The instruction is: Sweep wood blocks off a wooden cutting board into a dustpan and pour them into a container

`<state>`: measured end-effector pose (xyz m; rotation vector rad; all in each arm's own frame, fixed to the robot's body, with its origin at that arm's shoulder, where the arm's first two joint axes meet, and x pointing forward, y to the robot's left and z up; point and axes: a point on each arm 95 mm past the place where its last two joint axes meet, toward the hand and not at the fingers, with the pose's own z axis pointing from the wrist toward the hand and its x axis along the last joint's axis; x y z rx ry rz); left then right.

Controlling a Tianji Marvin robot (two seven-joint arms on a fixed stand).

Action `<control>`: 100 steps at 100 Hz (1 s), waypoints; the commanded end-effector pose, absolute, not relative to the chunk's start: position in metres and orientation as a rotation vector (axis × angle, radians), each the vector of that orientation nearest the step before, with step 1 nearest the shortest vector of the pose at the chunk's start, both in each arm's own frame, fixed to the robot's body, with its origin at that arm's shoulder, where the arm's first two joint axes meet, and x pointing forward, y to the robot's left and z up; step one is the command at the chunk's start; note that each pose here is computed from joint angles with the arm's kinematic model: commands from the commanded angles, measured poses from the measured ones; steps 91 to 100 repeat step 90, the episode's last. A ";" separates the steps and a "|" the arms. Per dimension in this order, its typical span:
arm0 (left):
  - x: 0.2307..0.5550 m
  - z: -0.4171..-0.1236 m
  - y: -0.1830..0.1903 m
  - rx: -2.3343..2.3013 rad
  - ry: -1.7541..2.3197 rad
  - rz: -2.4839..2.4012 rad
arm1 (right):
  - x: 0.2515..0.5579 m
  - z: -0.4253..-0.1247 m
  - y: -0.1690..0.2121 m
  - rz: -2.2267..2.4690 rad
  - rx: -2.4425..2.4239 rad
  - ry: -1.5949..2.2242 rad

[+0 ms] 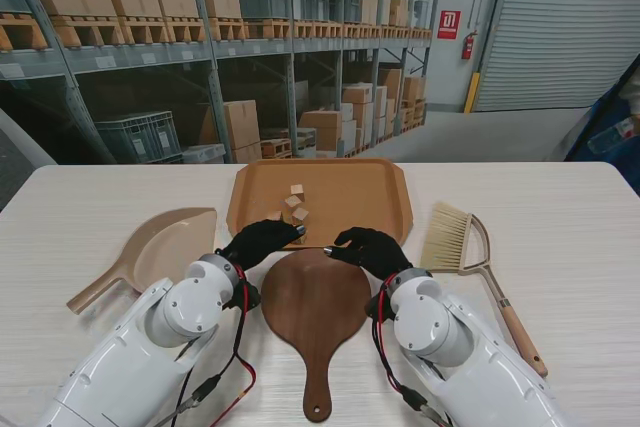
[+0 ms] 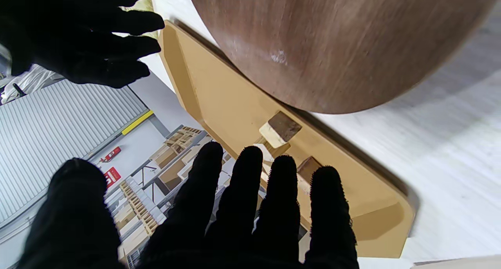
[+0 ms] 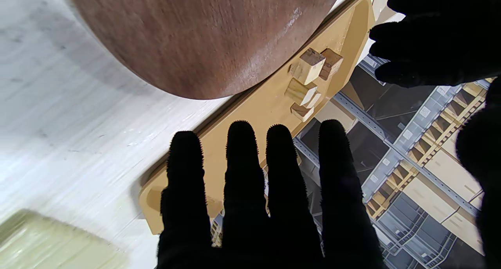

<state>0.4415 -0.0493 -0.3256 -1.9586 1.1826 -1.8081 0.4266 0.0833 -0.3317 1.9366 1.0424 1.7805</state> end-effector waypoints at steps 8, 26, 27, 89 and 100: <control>0.438 -0.334 -0.053 -2.005 1.197 -1.785 | 0.423 -0.336 0.082 1.771 1.959 1.055; 0.439 -0.334 -0.053 -2.005 1.199 -1.780 | 0.424 -0.332 0.080 1.780 1.955 1.035; 0.439 -0.334 -0.053 -2.005 1.200 -1.780 | 0.424 -0.332 0.080 1.780 1.954 1.035; 0.437 -0.335 -0.050 -2.019 1.184 -1.768 | 0.425 -0.331 0.081 1.790 1.949 1.052; 0.437 -0.335 -0.050 -2.019 1.184 -1.767 | 0.425 -0.331 0.081 1.790 1.949 1.053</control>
